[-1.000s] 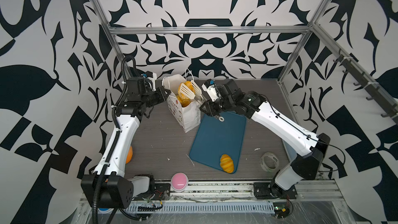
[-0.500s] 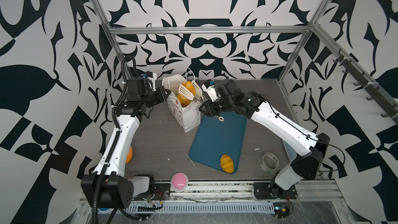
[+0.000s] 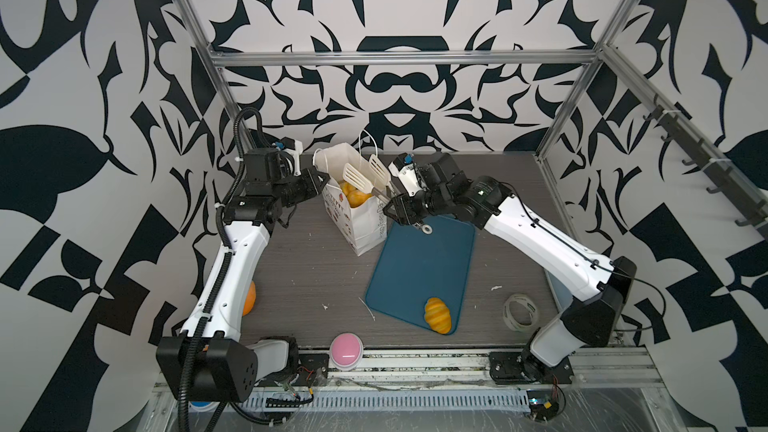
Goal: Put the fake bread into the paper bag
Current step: 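Lower the puffy roll into the bag held by the left gripper, open tongs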
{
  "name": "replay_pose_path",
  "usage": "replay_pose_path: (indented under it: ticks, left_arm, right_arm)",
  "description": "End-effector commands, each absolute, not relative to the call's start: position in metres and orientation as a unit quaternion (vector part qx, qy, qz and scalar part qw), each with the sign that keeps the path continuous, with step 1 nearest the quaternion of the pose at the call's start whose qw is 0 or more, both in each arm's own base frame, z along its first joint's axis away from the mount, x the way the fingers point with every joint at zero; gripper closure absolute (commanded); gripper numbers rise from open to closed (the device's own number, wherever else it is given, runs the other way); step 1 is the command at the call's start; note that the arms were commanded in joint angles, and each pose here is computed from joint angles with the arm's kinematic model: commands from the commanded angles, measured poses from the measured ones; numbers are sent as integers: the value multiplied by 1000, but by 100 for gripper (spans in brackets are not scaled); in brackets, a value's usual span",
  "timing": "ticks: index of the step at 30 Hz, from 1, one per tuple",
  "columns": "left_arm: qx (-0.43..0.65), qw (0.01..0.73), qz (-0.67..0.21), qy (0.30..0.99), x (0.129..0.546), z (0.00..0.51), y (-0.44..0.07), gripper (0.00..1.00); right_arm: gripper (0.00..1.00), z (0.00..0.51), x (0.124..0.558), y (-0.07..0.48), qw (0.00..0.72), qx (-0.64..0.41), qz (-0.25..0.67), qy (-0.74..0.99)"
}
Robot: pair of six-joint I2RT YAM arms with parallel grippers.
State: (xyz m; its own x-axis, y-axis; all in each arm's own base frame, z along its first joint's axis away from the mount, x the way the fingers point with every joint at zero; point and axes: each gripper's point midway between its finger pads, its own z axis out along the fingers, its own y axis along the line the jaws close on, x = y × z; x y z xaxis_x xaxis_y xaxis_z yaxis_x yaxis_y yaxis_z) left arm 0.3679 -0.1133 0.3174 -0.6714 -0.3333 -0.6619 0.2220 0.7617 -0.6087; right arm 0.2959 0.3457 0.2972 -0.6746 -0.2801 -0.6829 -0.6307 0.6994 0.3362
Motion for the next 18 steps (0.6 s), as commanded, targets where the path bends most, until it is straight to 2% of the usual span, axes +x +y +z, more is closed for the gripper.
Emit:
replay_pose_path:
  ticks: [1, 18]
  left_arm:
    - [-35, 393, -349, 850, 367, 309, -115, 100]
    - [-35, 393, -349, 850, 368, 309, -115, 100]
  right_arm:
    - [46, 337, 299, 349, 354, -260, 316, 841]
    - [50, 363, 277, 343, 360, -262, 348, 825]
